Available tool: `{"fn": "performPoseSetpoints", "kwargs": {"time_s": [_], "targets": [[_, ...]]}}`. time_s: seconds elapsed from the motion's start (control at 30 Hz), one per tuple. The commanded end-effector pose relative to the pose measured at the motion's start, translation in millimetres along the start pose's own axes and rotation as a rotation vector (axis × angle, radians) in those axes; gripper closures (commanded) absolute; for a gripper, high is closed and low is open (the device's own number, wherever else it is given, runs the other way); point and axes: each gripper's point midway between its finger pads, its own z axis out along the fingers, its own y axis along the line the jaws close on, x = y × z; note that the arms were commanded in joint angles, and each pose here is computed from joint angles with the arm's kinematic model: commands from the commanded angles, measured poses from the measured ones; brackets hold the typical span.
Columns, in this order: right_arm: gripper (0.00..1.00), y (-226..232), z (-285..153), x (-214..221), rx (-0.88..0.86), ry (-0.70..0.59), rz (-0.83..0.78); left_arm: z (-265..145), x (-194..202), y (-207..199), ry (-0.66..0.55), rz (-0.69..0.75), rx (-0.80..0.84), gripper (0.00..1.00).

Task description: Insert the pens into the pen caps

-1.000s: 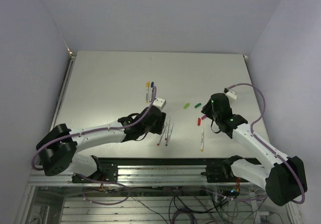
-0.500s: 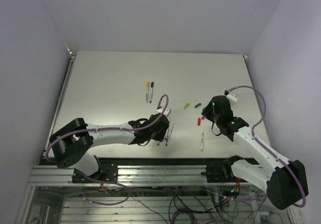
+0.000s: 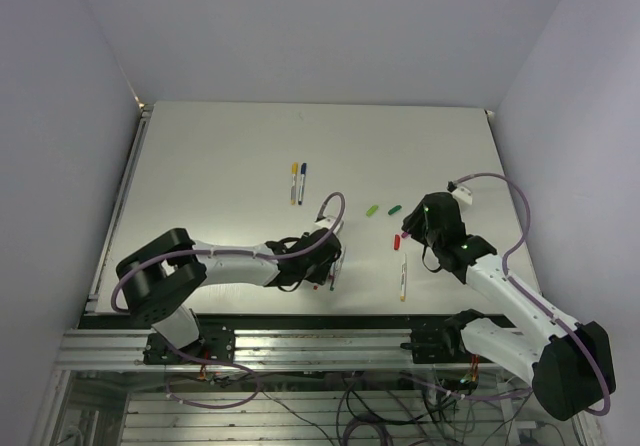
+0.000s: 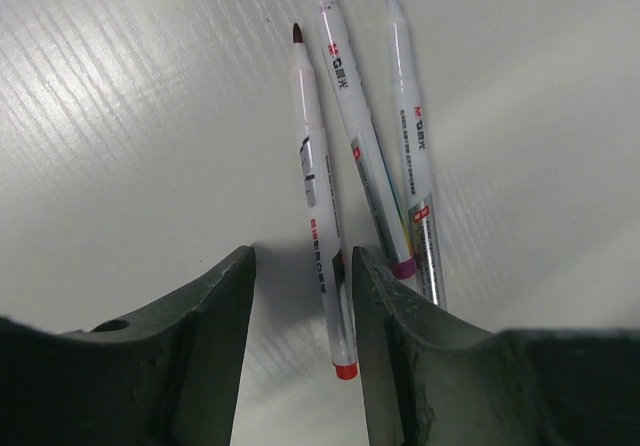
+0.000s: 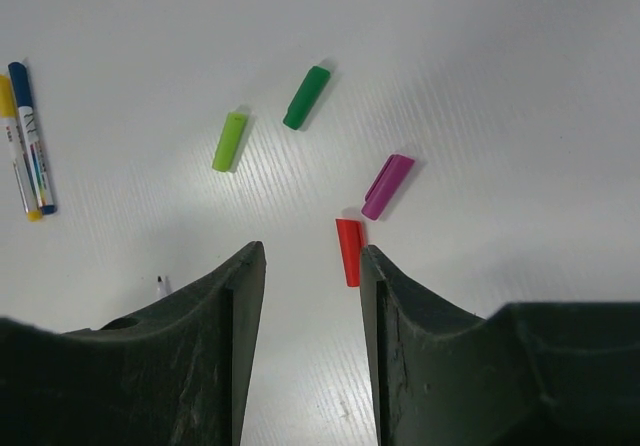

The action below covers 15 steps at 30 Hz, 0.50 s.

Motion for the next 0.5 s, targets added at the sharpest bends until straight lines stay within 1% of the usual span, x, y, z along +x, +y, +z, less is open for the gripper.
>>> {"fn": "performPoseSetpoints", "kwargs": {"time_s": [0.0, 0.2, 0.47], "targets": [[0.58, 2, 0, -2, -0.020, -0.009, 0.021, 5, -9, -8, -0.014, -0.012, 0.001, 0.48], [0.59, 4, -1, -2, -0.030, -0.008, 0.034, 7, 10, 9, 0.089, 0.048, -0.096, 0.53], [0.59, 7, -6, -5, -0.043, -0.016, 0.054, 10, 40, 17, 0.209, 0.078, -0.115, 0.55]]}}
